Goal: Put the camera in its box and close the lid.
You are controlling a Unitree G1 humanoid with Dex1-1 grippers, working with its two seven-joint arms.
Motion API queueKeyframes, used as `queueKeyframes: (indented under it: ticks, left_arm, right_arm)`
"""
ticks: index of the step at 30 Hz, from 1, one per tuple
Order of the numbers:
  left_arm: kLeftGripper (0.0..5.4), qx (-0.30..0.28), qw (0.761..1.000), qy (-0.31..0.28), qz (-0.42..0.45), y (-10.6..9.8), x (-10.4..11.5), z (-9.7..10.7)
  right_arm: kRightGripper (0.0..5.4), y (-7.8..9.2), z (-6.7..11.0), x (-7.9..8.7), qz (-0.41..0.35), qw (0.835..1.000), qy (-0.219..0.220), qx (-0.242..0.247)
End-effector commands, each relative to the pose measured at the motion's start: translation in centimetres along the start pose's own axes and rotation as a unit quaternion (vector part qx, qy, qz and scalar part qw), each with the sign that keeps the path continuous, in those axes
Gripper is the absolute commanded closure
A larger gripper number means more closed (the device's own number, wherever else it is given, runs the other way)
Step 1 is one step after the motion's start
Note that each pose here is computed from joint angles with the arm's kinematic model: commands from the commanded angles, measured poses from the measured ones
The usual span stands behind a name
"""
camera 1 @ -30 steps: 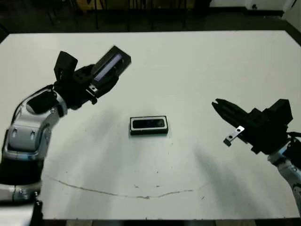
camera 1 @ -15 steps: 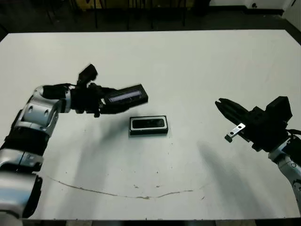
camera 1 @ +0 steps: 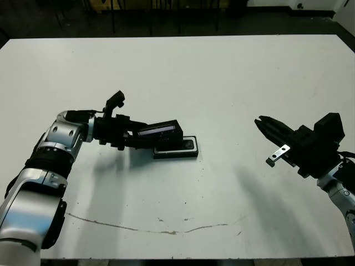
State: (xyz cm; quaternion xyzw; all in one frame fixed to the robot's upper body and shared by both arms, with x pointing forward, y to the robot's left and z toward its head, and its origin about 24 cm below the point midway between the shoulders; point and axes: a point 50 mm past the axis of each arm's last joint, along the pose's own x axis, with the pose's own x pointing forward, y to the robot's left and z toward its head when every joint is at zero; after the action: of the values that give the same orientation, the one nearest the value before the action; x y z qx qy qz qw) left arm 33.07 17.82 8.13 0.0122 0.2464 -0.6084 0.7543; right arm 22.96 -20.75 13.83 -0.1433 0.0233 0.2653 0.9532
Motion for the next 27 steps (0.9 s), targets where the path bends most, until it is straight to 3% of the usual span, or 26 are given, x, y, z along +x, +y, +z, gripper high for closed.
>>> queueKeyframes:
  ticks: [1,15,27]
  left_arm:
    - [2.58,-0.019,1.000,0.008,-0.009,-0.1,0.2,-0.9]
    - [2.58,-0.011,0.997,0.025,-0.075,-1.3,1.3,-1.1]
    - [2.60,-0.006,0.992,0.054,-0.117,-2.4,4.4,-1.9]
  right_arm:
    - [5.40,-0.1,-0.2,-0.1,-0.001,1.000,0.012,0.001]
    - [5.40,-0.1,-0.6,-0.3,-0.001,1.000,0.013,0.004]
    - [5.40,-0.1,-0.9,-0.4,-0.002,1.000,0.011,0.005]
